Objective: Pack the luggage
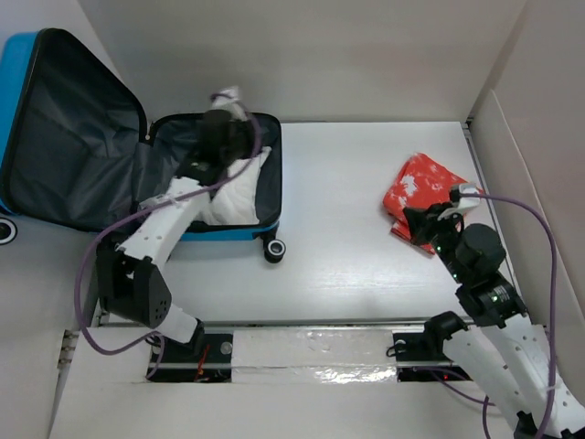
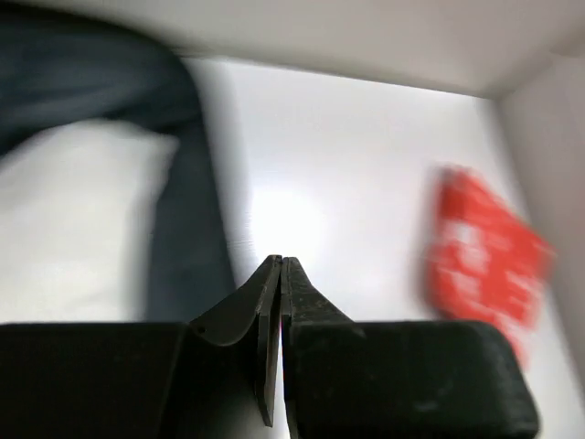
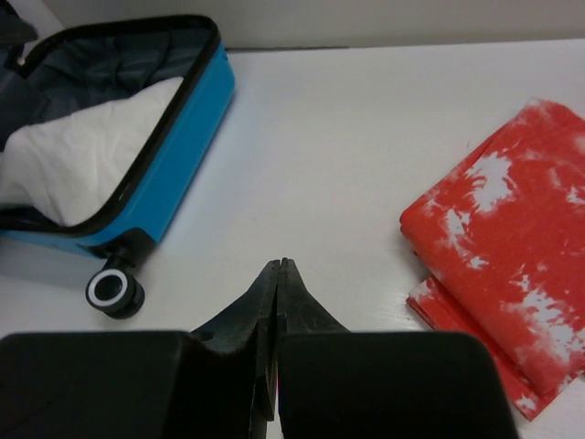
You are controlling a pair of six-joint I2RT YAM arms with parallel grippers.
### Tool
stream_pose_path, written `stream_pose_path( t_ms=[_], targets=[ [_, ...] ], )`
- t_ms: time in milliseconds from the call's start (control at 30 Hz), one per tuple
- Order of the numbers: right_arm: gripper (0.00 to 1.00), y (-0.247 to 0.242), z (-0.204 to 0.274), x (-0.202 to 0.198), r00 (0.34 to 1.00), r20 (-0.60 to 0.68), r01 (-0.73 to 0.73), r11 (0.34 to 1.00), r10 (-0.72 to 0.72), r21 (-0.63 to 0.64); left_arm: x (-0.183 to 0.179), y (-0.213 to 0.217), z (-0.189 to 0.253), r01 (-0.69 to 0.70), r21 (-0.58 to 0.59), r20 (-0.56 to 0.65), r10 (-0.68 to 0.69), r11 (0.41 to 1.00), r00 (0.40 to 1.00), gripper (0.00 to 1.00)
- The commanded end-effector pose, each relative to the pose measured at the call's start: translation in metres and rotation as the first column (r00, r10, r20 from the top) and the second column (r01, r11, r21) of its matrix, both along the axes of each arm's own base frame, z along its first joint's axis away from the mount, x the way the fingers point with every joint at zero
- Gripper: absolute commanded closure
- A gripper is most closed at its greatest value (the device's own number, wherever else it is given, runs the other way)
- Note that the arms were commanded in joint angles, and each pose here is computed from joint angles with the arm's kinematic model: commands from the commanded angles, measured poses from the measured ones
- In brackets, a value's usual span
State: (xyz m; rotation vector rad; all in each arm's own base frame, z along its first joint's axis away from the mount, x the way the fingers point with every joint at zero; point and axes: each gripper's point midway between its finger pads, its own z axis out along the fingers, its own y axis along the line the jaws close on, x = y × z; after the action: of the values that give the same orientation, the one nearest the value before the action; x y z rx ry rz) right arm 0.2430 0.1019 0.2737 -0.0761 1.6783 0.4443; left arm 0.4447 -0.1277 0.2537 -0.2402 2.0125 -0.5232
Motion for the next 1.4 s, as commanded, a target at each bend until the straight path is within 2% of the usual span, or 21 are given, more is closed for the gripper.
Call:
stream_pose_path(
  t_ms=[0,167,200,267,300,333,367,400,433,467,500,667,767,800,833,933,1000,1067,1100,1167,1367],
  targets=[
    [1.0,-0.023,0.066,-0.002,0.984,0.133,0.113,0.993,-0.118,0.042,-0.032,-0.135,0.038,0.238,0.0,0.118,-0.236,0.971,0.965,1.0],
    [1.0,-0.046,0.121,-0.018,0.956,0.216,0.19,0.979,-0.2,0.068,-0.069,-0.276,-0.005,0.418,0.001,0.112,-0.415,0.909,0.903,1.0],
    [0.99,-0.049,0.123,-0.02,0.955,0.212,0.198,0.978,-0.207,0.065,-0.068,-0.299,-0.046,0.438,0.04,0.044,-0.439,0.898,0.897,1.0],
    [0.91,-0.05,0.129,-0.023,0.953,0.22,0.198,0.977,-0.21,0.073,-0.076,-0.347,-0.041,0.504,0.029,0.07,-0.505,0.863,0.86,0.67],
    [0.89,-0.049,0.128,-0.024,0.955,0.216,0.19,0.979,-0.201,0.07,-0.073,-0.365,-0.08,0.527,0.04,0.015,-0.528,0.849,0.849,0.55],
    [0.85,-0.049,0.128,-0.025,0.956,0.217,0.187,0.98,-0.198,0.07,-0.071,-0.377,-0.088,0.545,0.021,0.004,-0.546,0.838,0.838,0.37],
    [0.78,-0.048,0.125,-0.025,0.958,0.211,0.184,0.981,-0.194,0.064,-0.064,-0.396,-0.071,0.554,0.0,0.048,-0.553,0.833,0.832,0.3],
    [0.75,-0.048,0.121,-0.024,0.961,0.198,0.184,0.981,-0.191,0.055,-0.058,-0.404,-0.108,0.554,0.019,-0.009,-0.554,0.832,0.833,0.25],
    [0.68,-0.048,0.117,-0.024,0.963,0.19,0.184,0.982,-0.19,0.047,-0.054,-0.411,-0.114,0.555,0.019,-0.012,-0.555,0.832,0.832,0.19],
    [0.64,-0.047,0.114,-0.023,0.965,0.183,0.185,0.982,-0.189,0.041,-0.044,-0.424,-0.095,0.572,-0.015,0.032,-0.572,0.82,0.82,0.18],
    [0.62,-0.047,0.104,-0.022,0.968,0.161,0.189,0.982,-0.19,0.027,-0.043,-0.43,-0.125,0.583,-0.01,-0.022,-0.583,0.812,0.812,0.17],
    [0.52,-0.045,0.075,-0.016,0.974,0.114,0.196,0.98,-0.197,0.018,-0.016,-0.437,-0.139,0.569,-0.044,-0.007,-0.57,0.821,0.822,0.14],
    [0.52,-0.049,0.052,-0.007,0.968,0.066,0.24,0.971,-0.24,0.008,-0.019,-0.445,-0.161,0.606,-0.095,-0.038,-0.612,0.789,0.79,0.21],
    [0.53,-0.053,0.049,-0.003,0.959,0.062,0.275,0.961,-0.275,0.021,-0.022,-0.448,-0.176,0.609,-0.114,-0.061,-0.618,0.785,0.784,0.27],
    [0.54,-0.054,0.044,-0.001,0.956,0.053,0.287,0.958,-0.288,0.021,-0.028,-0.452,-0.18,0.631,-0.141,-0.07,-0.644,0.763,0.762,0.44],
    [0.6,-0.058,0.031,0.005,0.945,0.03,0.326,0.945,-0.327,0.025,-0.039,-0.458,-0.195,0.656,-0.198,-0.088,-0.679,0.729,0.728,0.75],
    [0.61,-0.061,0.03,0.007,0.938,0.022,0.345,0.938,-0.346,0.026,-0.048,-0.457,-0.2,0.679,-0.215,-0.09,-0.706,0.702,0.702,0.8],
    [0.61,-0.063,0.03,0.007,0.933,0.026,0.357,0.934,-0.358,0.03,-0.054,-0.454,-0.203,0.685,-0.223,-0.101,-0.716,0.693,0.691,0.71],
    [0.61,-0.064,0.031,0.008,0.931,0.026,0.364,0.931,-0.365,0.03,-0.056,-0.454,-0.199,0.691,-0.226,-0.095,-0.721,0.687,0.686,0.51],
    [0.57,-0.064,0.03,0.009,0.93,0.023,0.367,0.93,-0.368,0.026,-0.059,-0.457,-0.196,0.708,-0.236,-0.091,-0.741,0.665,0.665,0.35],
    [0.47,-0.07,0.025,0.005,0.92,0.005,0.393,0.919,-0.393,0.027,-0.053,-0.451,-0.205,0.685,-0.194,-0.135,-0.711,0.702,0.691,0.3]
  ],
)
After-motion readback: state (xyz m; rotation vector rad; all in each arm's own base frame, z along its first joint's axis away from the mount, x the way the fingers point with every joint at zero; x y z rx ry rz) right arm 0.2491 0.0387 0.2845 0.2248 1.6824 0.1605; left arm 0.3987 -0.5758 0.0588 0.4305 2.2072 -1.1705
